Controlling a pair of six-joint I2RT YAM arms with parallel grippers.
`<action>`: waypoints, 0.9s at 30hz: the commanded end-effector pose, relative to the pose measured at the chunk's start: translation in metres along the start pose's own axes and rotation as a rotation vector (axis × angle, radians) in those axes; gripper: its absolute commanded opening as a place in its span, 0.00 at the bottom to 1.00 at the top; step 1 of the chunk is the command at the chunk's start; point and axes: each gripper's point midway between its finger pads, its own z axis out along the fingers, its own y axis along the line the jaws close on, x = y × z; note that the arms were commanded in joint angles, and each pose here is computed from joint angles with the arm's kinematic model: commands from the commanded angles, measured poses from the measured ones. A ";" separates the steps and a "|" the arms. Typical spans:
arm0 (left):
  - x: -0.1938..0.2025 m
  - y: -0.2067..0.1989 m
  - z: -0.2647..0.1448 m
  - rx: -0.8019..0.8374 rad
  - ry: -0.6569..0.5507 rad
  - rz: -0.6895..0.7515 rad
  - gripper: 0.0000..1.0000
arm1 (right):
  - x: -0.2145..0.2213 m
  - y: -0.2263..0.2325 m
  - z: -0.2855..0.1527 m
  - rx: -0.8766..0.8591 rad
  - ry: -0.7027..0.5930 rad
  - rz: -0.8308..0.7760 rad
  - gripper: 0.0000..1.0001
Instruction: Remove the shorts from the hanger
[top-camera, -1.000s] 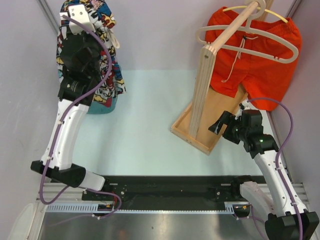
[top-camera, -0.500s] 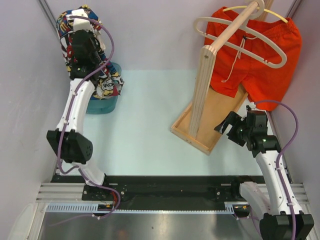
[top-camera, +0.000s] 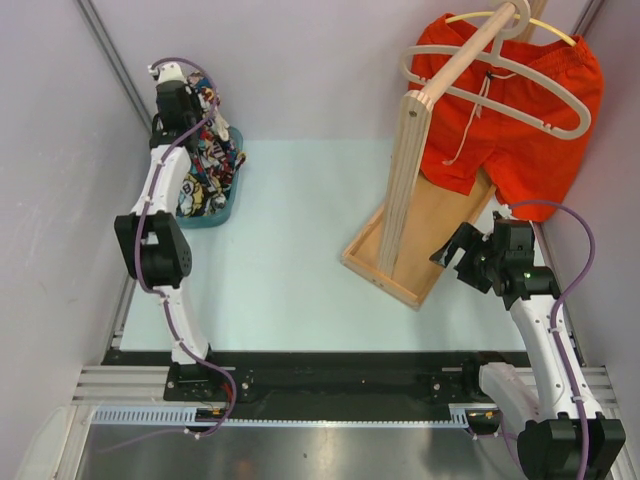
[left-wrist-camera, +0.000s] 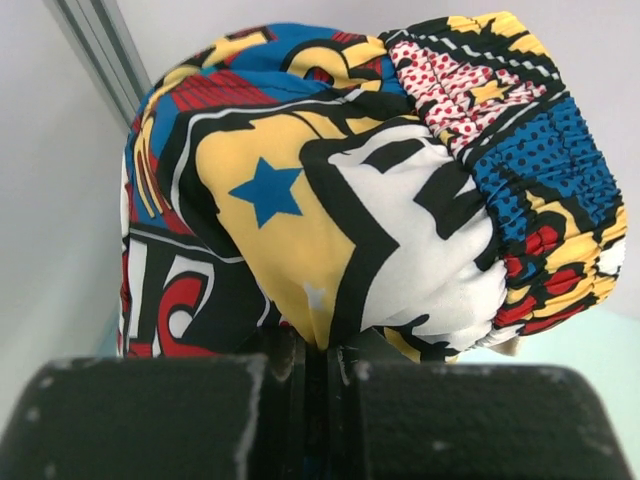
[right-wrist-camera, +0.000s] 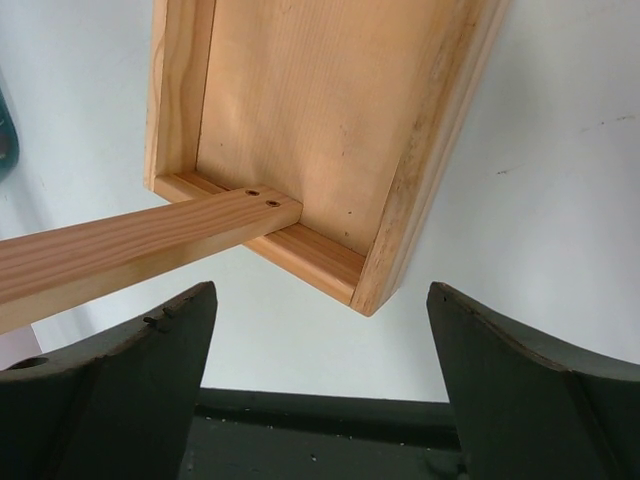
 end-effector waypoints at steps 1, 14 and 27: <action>0.019 -0.005 0.014 0.084 0.092 -0.169 0.00 | -0.003 0.003 -0.004 -0.010 -0.003 -0.019 0.91; 0.121 0.021 0.014 0.082 0.429 -0.330 0.01 | 0.003 0.001 -0.004 -0.012 0.022 -0.052 0.92; 0.065 0.035 -0.039 0.000 0.382 -0.380 1.00 | 0.000 0.008 -0.005 -0.043 0.013 -0.040 0.92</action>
